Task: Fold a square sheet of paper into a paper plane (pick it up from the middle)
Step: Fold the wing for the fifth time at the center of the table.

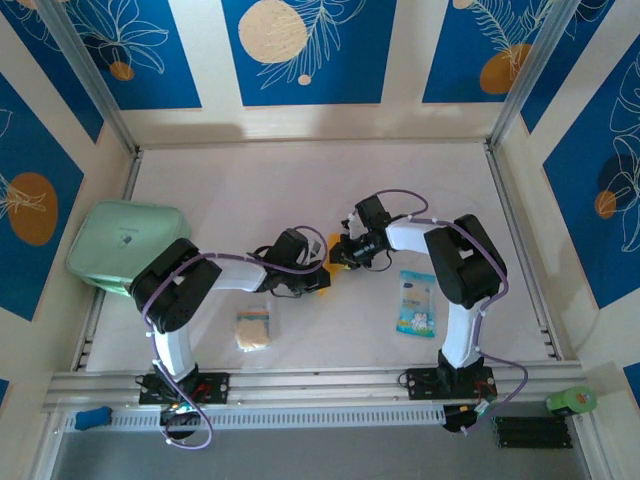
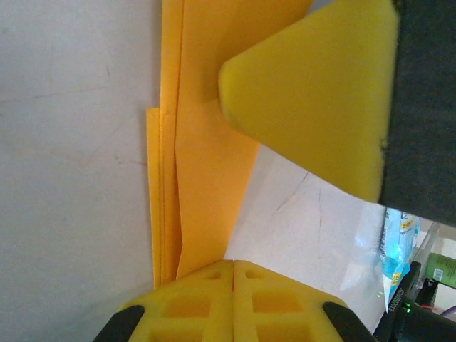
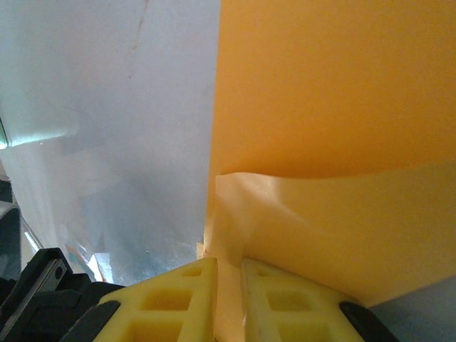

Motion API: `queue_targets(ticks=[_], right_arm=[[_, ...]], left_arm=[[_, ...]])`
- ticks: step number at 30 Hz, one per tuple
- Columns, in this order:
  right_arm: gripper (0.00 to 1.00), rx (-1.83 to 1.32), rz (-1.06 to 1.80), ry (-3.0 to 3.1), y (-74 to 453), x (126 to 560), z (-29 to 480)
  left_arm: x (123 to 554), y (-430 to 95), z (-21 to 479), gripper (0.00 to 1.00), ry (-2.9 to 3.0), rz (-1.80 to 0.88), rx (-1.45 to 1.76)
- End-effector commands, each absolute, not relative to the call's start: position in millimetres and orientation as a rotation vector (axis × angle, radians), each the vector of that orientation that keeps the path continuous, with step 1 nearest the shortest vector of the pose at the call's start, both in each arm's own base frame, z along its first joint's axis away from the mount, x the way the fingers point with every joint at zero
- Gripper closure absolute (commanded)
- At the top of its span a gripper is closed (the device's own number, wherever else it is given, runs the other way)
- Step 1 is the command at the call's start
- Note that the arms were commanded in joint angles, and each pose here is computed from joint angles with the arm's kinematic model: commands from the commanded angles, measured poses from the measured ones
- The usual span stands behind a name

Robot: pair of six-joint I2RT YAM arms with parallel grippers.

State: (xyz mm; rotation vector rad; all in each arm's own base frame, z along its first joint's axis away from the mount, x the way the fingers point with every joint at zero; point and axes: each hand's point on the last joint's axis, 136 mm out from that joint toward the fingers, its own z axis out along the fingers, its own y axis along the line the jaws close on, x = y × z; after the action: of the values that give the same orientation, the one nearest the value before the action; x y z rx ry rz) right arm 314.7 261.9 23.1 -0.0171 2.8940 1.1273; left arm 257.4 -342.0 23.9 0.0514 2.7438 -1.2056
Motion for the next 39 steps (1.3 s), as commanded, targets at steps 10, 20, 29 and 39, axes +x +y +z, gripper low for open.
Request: queue_targets(ticks=[10,20,29,39], right_arm=[[0.84,-0.035,1.000,2.825,254,308,56],[0.85,-0.090,0.980,2.901,275,312,37],[0.86,-0.076,0.900,2.997,275,310,15],[0.89,-0.018,0.747,3.105,259,301,-9]], left_arm=[[248,-333,7,0.93,2.791,-1.146,0.040],[249,-333,7,0.94,2.781,-1.158,0.032],[248,-334,10,0.94,2.772,-1.169,0.038],[260,-339,53,0.90,2.641,-1.231,0.054]])
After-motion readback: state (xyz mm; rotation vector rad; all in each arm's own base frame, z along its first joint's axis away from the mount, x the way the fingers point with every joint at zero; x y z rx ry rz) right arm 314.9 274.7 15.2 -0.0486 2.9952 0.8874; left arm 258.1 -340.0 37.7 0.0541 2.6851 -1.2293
